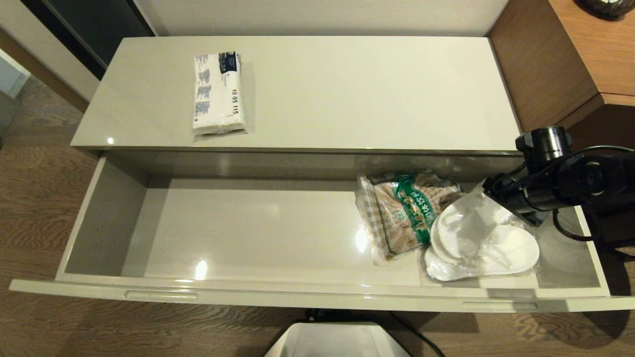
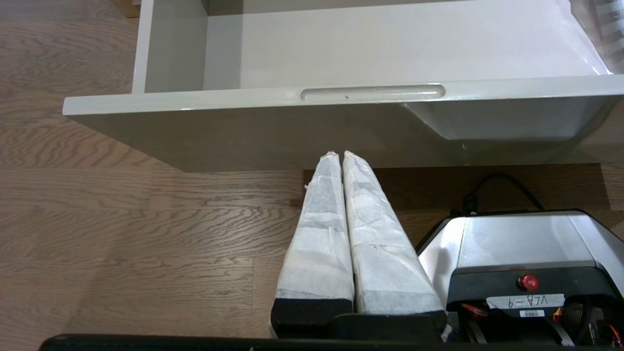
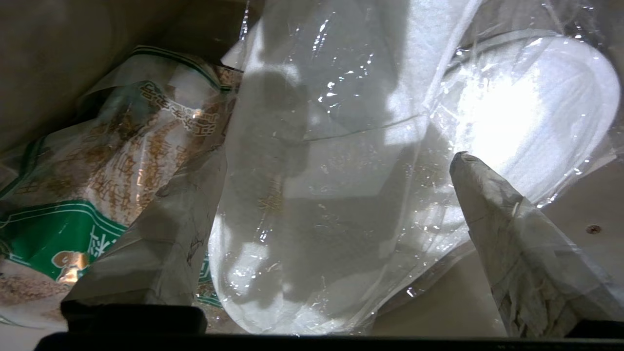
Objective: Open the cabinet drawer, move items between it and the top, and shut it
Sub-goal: Take out the disposable slippers from the drawer
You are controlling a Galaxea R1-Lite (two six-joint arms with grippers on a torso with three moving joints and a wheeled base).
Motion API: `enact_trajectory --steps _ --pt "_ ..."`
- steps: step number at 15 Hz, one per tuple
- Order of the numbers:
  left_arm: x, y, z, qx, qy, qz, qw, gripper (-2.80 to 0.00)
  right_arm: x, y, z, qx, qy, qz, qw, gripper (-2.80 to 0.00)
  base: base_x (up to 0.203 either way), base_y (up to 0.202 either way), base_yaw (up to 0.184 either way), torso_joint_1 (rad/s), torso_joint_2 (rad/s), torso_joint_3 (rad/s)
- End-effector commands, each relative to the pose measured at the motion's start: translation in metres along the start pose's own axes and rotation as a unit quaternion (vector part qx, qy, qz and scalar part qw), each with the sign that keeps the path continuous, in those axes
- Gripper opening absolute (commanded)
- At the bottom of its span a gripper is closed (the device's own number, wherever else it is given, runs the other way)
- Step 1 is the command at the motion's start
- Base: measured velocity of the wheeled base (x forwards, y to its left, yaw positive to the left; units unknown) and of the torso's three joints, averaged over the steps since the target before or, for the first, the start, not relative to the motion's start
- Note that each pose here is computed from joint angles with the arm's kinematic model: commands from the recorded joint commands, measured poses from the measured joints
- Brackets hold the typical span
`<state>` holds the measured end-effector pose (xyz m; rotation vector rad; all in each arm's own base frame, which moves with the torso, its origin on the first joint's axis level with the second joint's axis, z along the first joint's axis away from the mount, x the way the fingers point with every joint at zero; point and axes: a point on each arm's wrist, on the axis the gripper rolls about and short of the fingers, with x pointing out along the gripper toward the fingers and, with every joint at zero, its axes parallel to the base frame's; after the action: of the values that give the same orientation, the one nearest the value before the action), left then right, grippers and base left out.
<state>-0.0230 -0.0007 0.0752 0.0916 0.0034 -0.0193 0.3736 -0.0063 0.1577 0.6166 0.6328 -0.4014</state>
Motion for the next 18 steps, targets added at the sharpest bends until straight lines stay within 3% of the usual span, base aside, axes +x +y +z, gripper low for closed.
enact_trajectory --steps 1,6,18 --pt "0.0 0.0 0.0 0.0 0.001 0.0 1.0 -2.8 0.001 0.0 0.002 0.004 0.005 0.011 1.0 0.0 0.0 0.0 0.0 0.0 0.0 0.0" --pt "0.0 0.0 0.0 0.0 0.001 0.0 1.0 -2.8 0.009 -0.004 -0.003 0.005 0.024 0.012 1.0 0.0 0.0 0.0 0.0 0.0 0.0 0.0" --pt "0.0 0.0 0.0 0.0 0.001 0.0 1.0 -2.8 0.021 0.016 -0.028 -0.017 0.042 0.032 0.998 0.0 0.0 0.0 0.0 0.0 0.0 0.0"
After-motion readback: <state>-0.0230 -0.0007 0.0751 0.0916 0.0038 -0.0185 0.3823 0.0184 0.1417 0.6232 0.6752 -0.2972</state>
